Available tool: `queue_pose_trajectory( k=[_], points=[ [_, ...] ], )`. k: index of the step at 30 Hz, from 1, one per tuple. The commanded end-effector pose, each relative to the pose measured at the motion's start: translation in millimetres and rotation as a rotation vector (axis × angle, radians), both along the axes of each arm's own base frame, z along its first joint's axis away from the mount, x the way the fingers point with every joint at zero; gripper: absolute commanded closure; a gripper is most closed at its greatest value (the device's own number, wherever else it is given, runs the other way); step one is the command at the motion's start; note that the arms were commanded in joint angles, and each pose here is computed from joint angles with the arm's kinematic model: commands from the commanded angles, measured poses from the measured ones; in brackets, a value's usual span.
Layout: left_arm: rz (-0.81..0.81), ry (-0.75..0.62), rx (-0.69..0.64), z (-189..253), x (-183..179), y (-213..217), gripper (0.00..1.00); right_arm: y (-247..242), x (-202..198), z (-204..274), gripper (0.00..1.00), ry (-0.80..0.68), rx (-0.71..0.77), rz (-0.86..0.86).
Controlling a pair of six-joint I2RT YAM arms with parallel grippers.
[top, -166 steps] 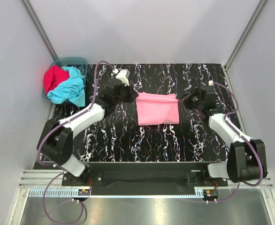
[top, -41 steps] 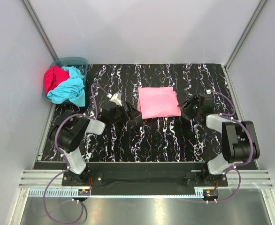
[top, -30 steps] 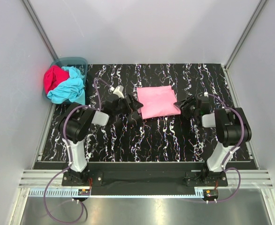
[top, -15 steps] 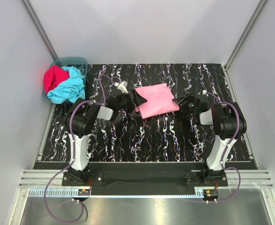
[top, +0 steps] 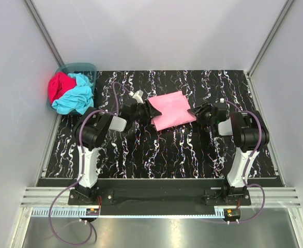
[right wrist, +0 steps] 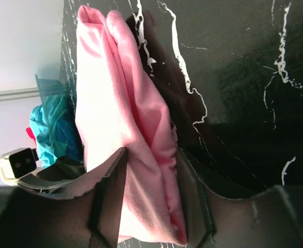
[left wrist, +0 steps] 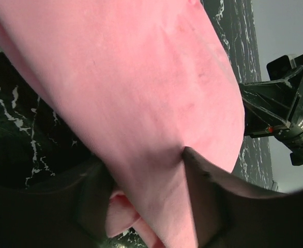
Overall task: Fold and stack the t-shirts
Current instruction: Neatly place the folded tshirt to the corner
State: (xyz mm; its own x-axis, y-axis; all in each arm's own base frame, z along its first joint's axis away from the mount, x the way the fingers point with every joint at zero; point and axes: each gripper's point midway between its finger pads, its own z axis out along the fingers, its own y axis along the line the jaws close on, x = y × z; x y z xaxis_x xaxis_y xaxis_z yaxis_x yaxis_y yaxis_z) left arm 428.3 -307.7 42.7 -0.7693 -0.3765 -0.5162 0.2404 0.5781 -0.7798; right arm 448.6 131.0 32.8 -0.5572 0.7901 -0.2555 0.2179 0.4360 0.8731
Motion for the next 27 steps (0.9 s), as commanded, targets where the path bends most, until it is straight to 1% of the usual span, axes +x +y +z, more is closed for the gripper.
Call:
queue_pose_trajectory(
  k=[1,2,3,4,5,6,7,9,10,12,13,15,16,17,18,19,21,22,26,27],
  points=[
    [-0.081,-0.046,-0.026,21.8,-0.5,-24.4,0.52,10.5,-3.5,-4.9,0.51,0.035,-0.017,0.044],
    [-0.092,-0.032,-0.014,18.9,-4.3,-27.8,0.58,12.4,-0.4,0.1,0.53,0.023,-0.016,0.053],
    [-0.099,-0.030,-0.012,20.7,-4.8,-30.5,0.64,11.9,0.4,2.0,0.68,0.026,-0.018,0.054],
    [-0.106,-0.042,-0.015,27.6,-3.1,-34.3,0.78,12.6,1.1,4.1,0.79,0.026,-0.019,0.056],
    [-0.116,-0.030,-0.002,25.9,-6.5,-37.5,0.85,10.2,4.6,7.3,0.94,0.023,-0.028,0.044],
    [-0.121,-0.033,0.005,28.2,-6.4,-39.0,0.92,8.9,3.4,11.5,1.00,0.030,-0.045,0.042],
    [-0.122,-0.048,0.006,36.6,-2.6,-41.9,1.00,6.8,4.8,15.5,1.00,0.026,-0.058,0.034],
    [-0.141,-0.044,0.023,40.0,-5.1,-46.9,1.00,-1.6,7.7,29.9,1.00,0.008,-0.106,0.001],
    [-0.148,-0.063,0.021,50.7,-1.6,-50.8,1.00,-5.0,8.0,34.6,1.00,0.001,-0.128,-0.010],
    [-0.170,-0.057,0.037,53.8,-4.9,-59.1,1.00,-17.6,10.5,53.8,1.00,-0.018,-0.189,-0.059],
    [-0.183,-0.071,0.031,62.8,-0.6,-67.2,1.00,-21.9,11.2,61.2,1.00,-0.025,-0.209,-0.076],
    [-0.234,-0.041,0.044,60.7,-10.4,-83.3,1.00,-35.3,10.8,83.5,1.00,-0.049,-0.269,-0.130],
    [-0.250,-0.047,0.039,64.6,-6.9,-92.8,1.00,-40.5,10.3,91.5,1.00,-0.056,-0.288,-0.153],
    [-0.277,-0.032,0.045,62.7,-15.9,-104.0,1.00,-53.3,11.6,98.9,1.00,-0.060,-0.322,-0.209],
    [-0.295,-0.024,0.047,59.3,-18.7,-110.7,1.00,-59.9,6.2,113.4,1.00,-0.073,-0.343,-0.234],
    [-0.318,-0.030,0.045,65.1,-24.2,-122.9,1.00,-73.6,3.9,118.3,1.00,-0.072,-0.375,-0.294],
    [-0.346,-0.014,0.043,61.6,-30.5,-134.9,1.00,-88.3,-6.7,136.8,1.00,-0.084,-0.408,-0.354],
    [-0.356,-0.025,0.032,69.1,-29.8,-143.0,1.00,-95.4,-10.5,139.7,1.00,-0.081,-0.422,-0.381],
    [-0.425,0.011,0.049,64.9,-50.8,-172.5,1.00,-121.9,-28.3,148.2,1.00,-0.052,-0.466,-0.482],
    [-0.436,0.006,0.046,66.4,-49.4,-180.5,1.00,-131.3,-34.9,141.5,1.00,-0.015,-0.477,-0.502]
  ],
)
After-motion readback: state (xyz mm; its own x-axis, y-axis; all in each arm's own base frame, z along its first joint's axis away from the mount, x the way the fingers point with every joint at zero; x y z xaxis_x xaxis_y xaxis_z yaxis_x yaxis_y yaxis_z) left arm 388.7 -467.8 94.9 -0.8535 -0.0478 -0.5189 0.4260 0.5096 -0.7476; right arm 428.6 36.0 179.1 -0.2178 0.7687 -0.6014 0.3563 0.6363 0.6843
